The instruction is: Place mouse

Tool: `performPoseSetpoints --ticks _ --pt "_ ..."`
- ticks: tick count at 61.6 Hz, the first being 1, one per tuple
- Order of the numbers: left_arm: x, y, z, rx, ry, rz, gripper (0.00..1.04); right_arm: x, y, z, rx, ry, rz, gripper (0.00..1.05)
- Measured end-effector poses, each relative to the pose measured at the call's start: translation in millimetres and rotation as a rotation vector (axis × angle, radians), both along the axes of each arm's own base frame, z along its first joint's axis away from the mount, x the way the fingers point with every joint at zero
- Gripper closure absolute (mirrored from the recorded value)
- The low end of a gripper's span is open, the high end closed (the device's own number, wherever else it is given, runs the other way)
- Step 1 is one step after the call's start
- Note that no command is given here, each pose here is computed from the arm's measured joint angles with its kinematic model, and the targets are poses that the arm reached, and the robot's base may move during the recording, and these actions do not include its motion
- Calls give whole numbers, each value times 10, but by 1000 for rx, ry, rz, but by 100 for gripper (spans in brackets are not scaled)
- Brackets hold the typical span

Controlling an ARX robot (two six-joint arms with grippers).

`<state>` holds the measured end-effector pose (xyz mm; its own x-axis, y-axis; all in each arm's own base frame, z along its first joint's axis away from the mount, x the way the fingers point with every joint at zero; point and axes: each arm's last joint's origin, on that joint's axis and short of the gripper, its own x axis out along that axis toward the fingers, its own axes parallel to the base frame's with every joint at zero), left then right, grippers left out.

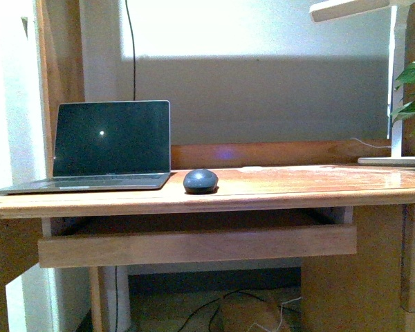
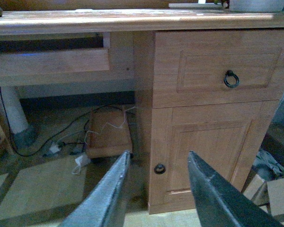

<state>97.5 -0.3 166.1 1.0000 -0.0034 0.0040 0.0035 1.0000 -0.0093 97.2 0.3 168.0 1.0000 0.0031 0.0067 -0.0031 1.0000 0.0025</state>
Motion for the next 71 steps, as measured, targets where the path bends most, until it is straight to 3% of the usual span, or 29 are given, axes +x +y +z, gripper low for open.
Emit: performPoseSetpoints --ticks 18,71 --pt "0 0 0 0 0 1 8 0 0 0 0 0 0 7" --pt "0 0 0 0 0 0 8 0 0 0 0 0 0 8"
